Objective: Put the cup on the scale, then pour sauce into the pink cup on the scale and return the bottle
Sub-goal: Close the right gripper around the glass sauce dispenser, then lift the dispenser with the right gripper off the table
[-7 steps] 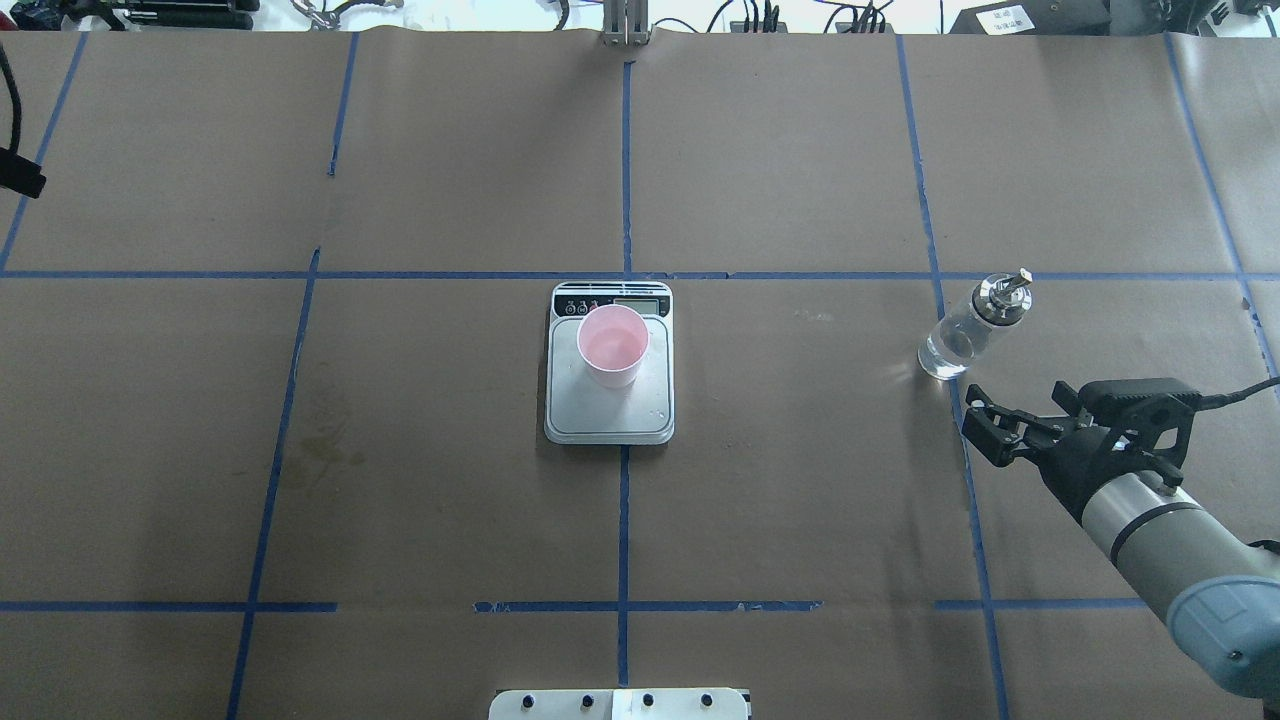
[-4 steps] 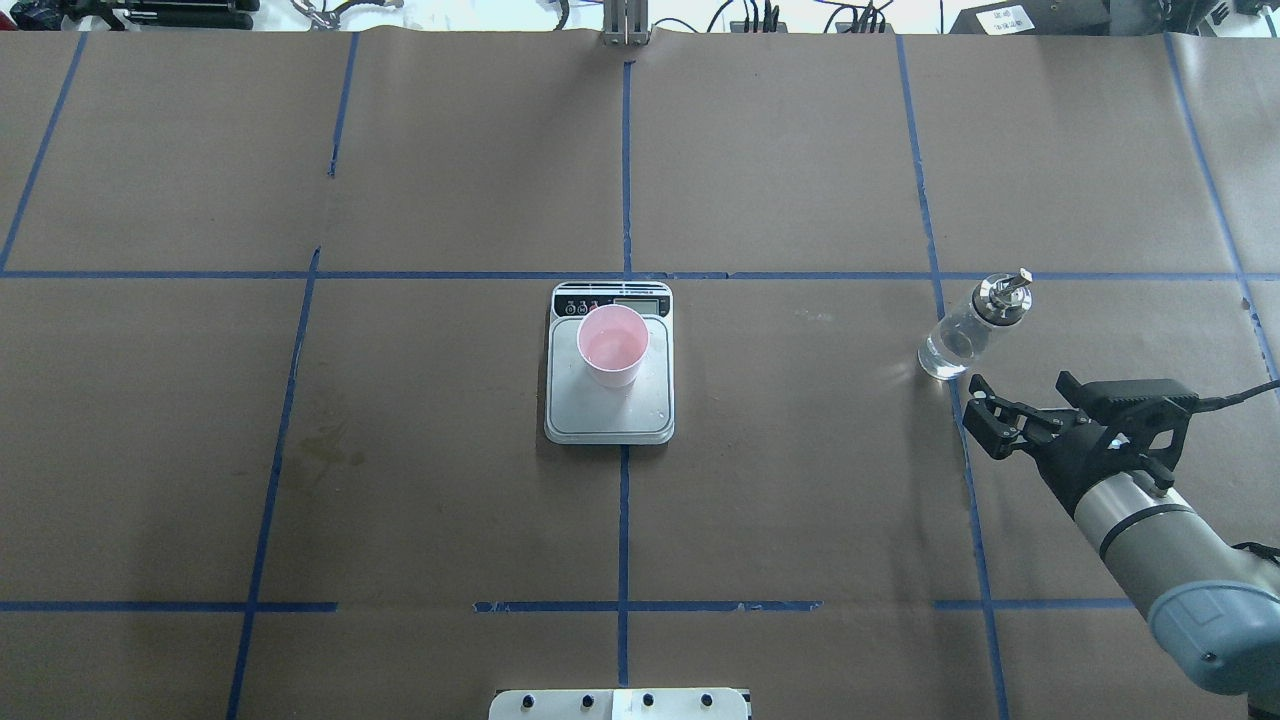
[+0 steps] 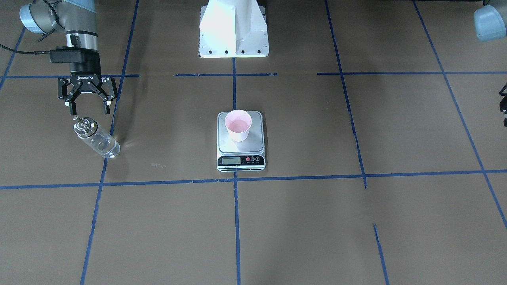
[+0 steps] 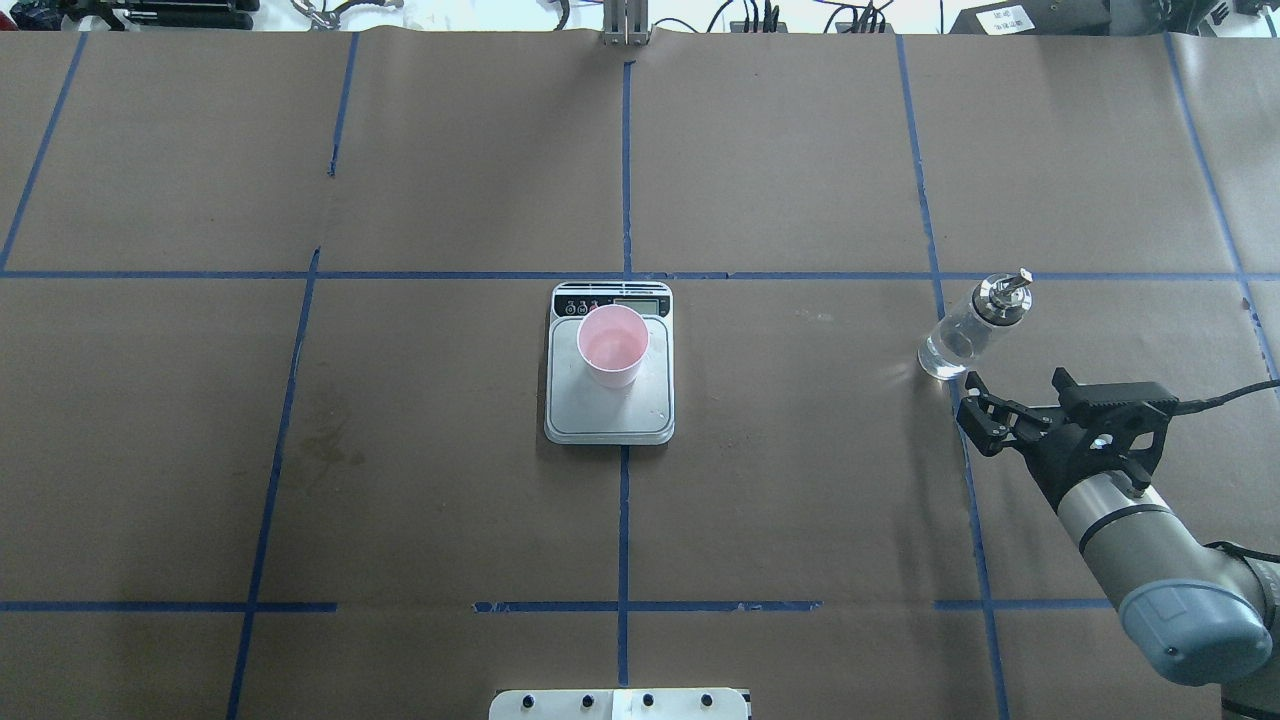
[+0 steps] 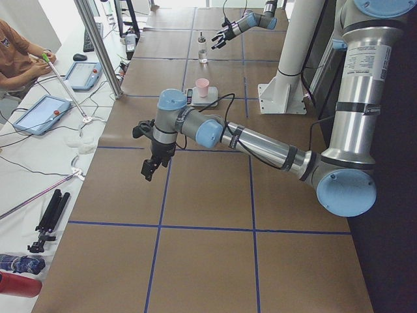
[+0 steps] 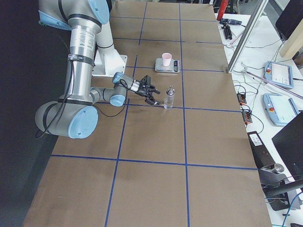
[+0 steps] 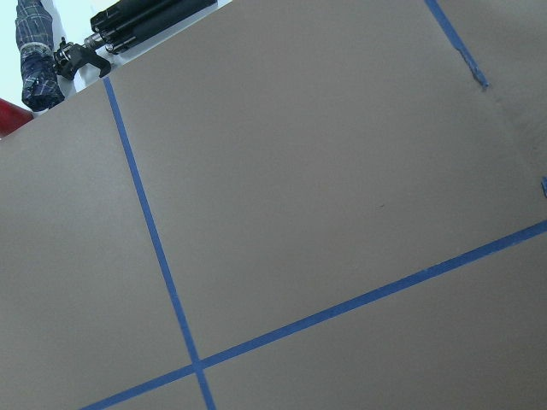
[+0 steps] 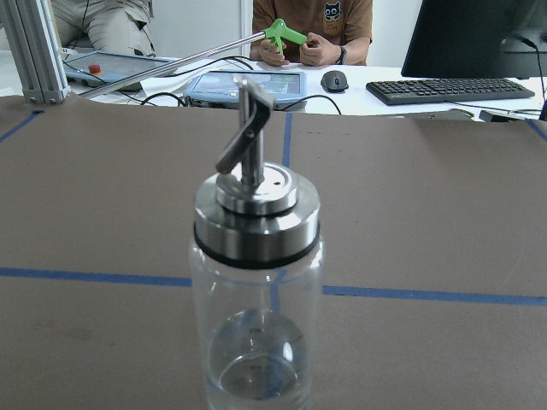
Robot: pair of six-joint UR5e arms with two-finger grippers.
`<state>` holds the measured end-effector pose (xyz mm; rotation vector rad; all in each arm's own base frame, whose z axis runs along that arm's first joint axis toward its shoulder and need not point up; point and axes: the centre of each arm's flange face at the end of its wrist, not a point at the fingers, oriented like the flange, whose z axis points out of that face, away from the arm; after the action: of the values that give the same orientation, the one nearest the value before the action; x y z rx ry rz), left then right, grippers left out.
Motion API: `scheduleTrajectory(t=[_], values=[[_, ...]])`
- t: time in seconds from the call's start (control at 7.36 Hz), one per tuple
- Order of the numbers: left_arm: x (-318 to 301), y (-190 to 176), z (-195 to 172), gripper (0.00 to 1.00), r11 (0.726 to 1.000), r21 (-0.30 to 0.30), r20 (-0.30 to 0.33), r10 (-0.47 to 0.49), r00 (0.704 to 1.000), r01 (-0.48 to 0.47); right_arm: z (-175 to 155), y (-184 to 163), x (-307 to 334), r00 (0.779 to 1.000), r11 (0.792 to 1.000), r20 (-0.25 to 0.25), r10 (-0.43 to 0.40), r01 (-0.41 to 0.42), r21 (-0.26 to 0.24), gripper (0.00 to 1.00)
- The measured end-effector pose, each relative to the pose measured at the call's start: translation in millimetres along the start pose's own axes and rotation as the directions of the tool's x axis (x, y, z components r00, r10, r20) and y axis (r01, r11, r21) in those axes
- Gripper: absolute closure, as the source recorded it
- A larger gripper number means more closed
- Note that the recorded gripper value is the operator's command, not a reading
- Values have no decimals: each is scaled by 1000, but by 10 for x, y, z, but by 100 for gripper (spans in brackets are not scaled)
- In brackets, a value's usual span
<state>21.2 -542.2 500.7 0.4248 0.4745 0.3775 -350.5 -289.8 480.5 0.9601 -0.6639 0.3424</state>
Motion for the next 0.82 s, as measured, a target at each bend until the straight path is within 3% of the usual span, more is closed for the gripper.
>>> scheduleTrajectory(t=[0.41, 0.82], values=[[-91, 63, 75, 0, 1000, -3, -33, 2, 999, -2, 176, 94, -289, 999, 999, 10, -34, 34, 23, 0], [-91, 56, 92, 0, 1000, -4, -46, -1, 999, 1, 317, 13, -291, 996, 995, -17, -91, 91, 50, 0]])
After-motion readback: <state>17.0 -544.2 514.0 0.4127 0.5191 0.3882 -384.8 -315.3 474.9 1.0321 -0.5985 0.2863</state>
